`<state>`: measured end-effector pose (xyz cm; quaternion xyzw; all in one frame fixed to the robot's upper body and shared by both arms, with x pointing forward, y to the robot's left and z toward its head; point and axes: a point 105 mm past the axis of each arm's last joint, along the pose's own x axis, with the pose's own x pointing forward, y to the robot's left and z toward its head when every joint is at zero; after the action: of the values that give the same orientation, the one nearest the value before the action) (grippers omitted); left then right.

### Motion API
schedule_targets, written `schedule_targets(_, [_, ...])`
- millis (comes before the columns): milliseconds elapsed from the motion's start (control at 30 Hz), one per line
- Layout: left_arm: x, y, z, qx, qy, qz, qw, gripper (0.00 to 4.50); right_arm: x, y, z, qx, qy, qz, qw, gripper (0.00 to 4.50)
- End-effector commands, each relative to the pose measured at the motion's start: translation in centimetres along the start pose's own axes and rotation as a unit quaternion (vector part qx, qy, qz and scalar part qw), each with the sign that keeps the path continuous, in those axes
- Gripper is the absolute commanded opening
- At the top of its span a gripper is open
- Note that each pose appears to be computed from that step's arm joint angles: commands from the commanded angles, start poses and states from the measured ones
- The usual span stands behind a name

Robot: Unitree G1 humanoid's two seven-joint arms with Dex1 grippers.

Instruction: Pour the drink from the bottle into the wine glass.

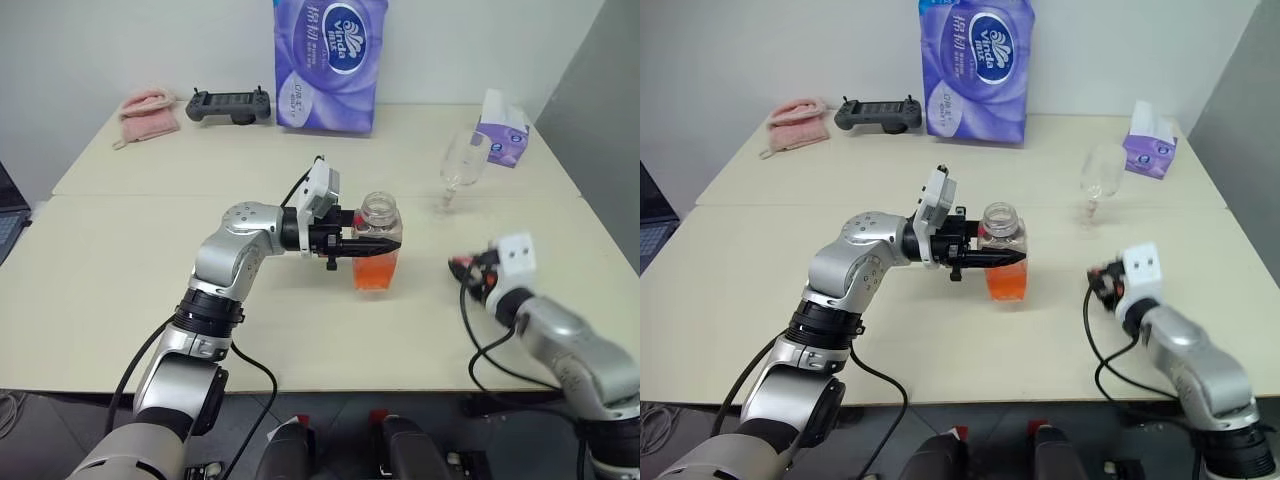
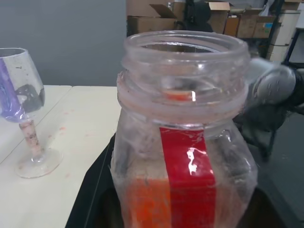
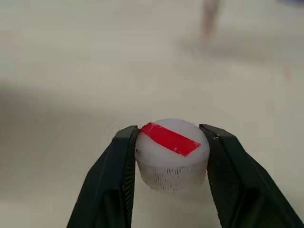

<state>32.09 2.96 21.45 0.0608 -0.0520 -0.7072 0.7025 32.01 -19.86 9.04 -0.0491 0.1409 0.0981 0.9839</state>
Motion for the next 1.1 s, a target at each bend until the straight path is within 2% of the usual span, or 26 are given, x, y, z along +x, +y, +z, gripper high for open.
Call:
schedule_targets(33, [0.3,-0.2,1.5,0.035,-0.012,-0.011,0.999,1.76,0.4,-0.5,1.6,0.007,-0.041,-0.019,0.999,1.82])
schedule_targets(67, [0.3,-0.2,1.5,0.035,-0.011,-0.011,0.999,1.76,0.7,-0.5,1.2,0.022,-0.034,-0.024,0.999,1.82])
schedule_targets(133, [0.3,-0.2,1.5,0.035,-0.010,-0.011,0.999,1.76,1.1,-0.6,0.6,0.025,-0.025,-0.032,0.999,2.46])
schedule_targets(333, [0.2,-0.2,1.5,0.034,-0.010,-0.010,0.999,1.76,0.6,-0.3,1.3,0.008,-0.032,-0.019,0.999,4.41])
schedule_targets(500, [0.2,-0.3,1.5,0.033,-0.012,-0.007,0.999,1.76,-0.4,-0.5,2.2,-0.009,-0.040,-0.007,0.999,4.46])
schedule_targets(600, [0.1,0.0,1.4,0.034,-0.012,0.005,0.999,1.76,-1.9,-0.8,4.0,-0.049,-0.064,0.008,0.997,4.46])
schedule_targets(733, [-0.6,1.2,1.4,0.042,-0.011,0.046,0.998,1.76,-5.4,1.1,9.0,-0.081,-0.162,0.111,0.977,4.46])
schedule_targets(767, [-0.9,1.9,1.4,0.045,-0.011,0.068,0.997,1.76,-6.7,2.7,10.4,-0.071,-0.180,0.178,0.965,4.46])
schedule_targets(867, [-1.8,3.3,1.5,0.051,-0.011,0.116,0.992,1.76,-9.5,5.8,13.2,-0.060,-0.193,0.309,0.929,4.46])
schedule_targets(1000, [-2.9,5.0,1.9,0.068,-0.007,0.171,0.983,1.76,-10.6,7.0,16.2,-0.041,-0.197,0.365,0.909,4.46])
schedule_targets(1100, [-4.9,7.8,2.2,0.098,0.010,0.276,0.956,1.76,-11.0,8.6,18.6,-0.059,-0.211,0.399,0.891,4.46])
